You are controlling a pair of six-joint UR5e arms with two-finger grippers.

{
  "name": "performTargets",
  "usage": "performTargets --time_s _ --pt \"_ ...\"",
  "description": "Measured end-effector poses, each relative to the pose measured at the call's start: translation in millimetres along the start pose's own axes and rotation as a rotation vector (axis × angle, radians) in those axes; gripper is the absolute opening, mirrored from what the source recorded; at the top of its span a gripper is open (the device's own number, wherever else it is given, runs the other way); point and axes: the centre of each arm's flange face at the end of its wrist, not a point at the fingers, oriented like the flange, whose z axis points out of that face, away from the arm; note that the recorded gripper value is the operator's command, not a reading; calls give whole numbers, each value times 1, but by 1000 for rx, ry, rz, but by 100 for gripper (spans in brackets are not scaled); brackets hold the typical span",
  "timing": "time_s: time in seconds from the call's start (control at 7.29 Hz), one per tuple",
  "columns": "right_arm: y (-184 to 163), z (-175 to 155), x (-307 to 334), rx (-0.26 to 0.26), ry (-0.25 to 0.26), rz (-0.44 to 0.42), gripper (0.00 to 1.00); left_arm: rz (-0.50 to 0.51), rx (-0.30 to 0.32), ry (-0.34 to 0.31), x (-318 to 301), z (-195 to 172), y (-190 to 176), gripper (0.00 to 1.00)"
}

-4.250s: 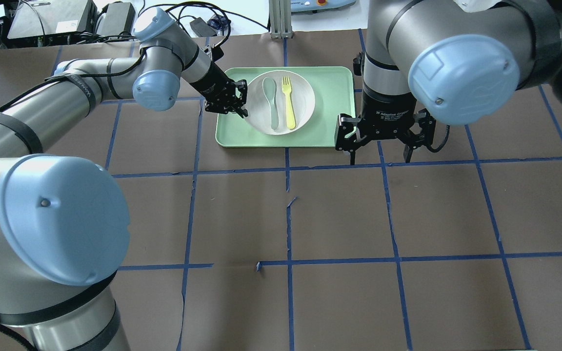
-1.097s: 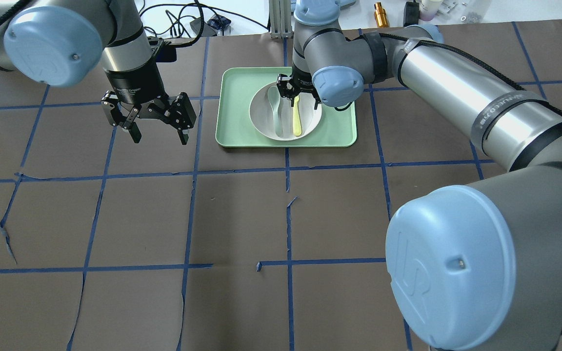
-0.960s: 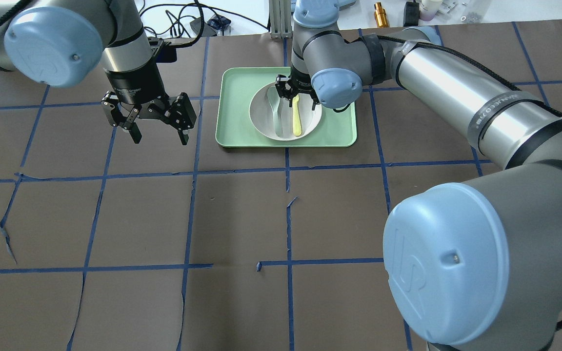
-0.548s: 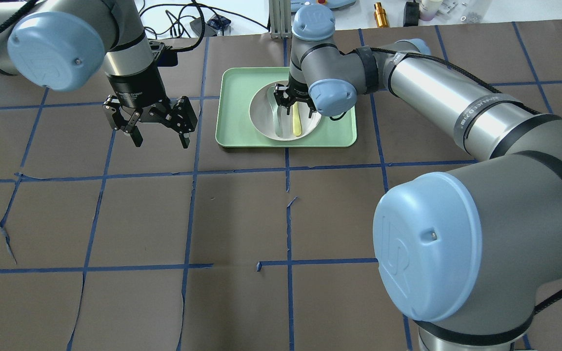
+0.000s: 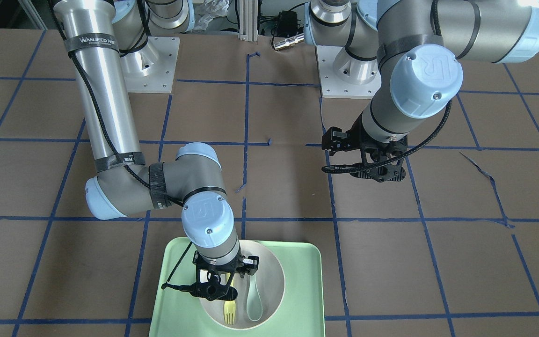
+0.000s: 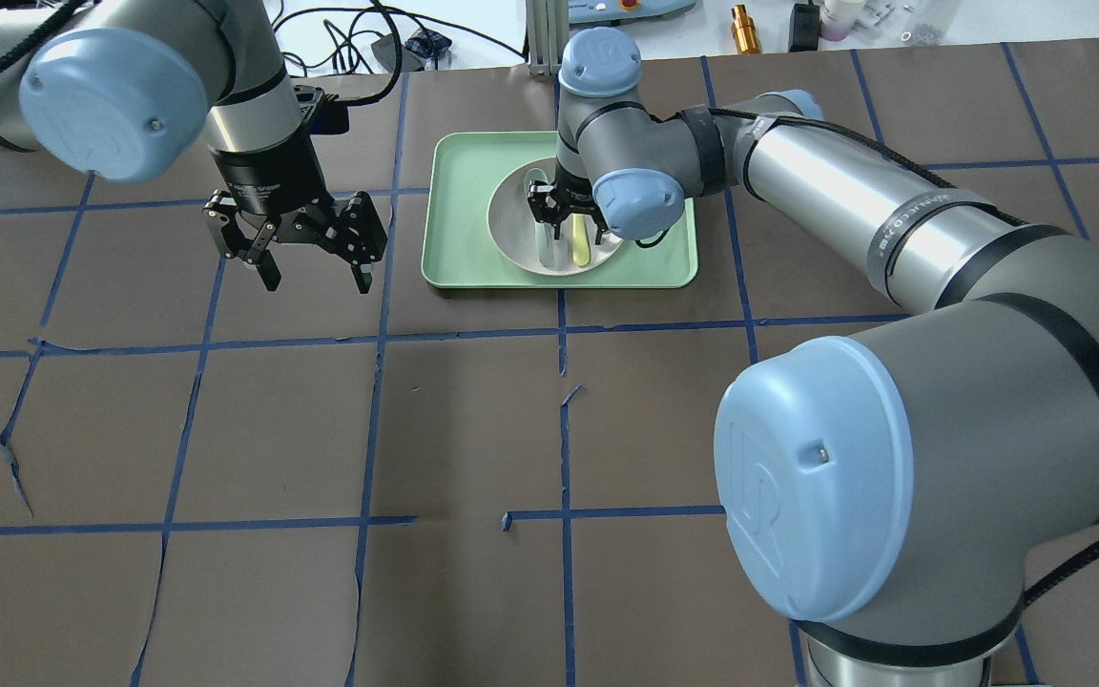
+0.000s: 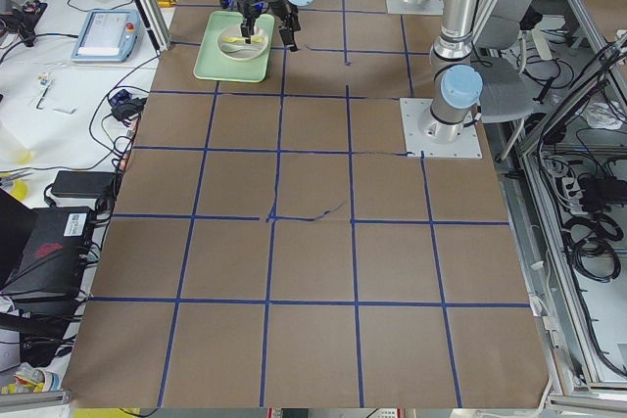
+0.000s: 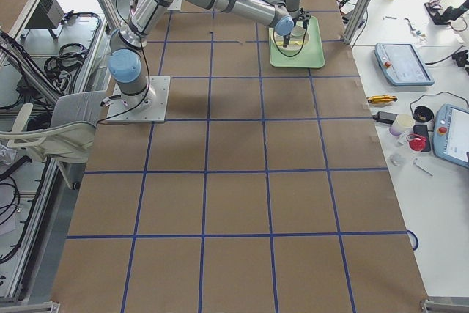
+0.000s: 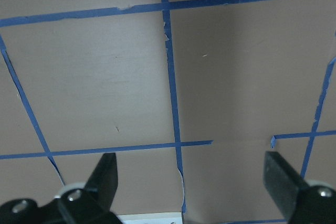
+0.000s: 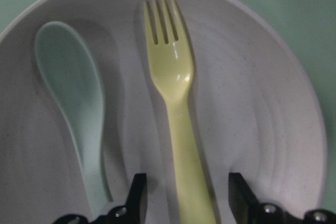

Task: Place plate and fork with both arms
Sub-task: 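Lower the right gripper into the plate and grasp the yellow fork, then lift the yellow fork and set it on the tray beside the plate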

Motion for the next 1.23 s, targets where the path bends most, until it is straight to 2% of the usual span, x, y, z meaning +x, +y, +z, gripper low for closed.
performTargets --time_s 0.14,0.27,0.82,1.23 --pt "0 2 0 -1 5 -2 10 0 0 0 0 0 0 100" --pt "1 4 0 -2 7 -3 0 0 -1 -1 0 1 0 100" --pt "2 -5 -3 0 -1 11 0 5 -1 -3 0 1 0 100" --pt "4 -49 -6 49 -22 28 0 10 0 -5 -1 0 0 100"
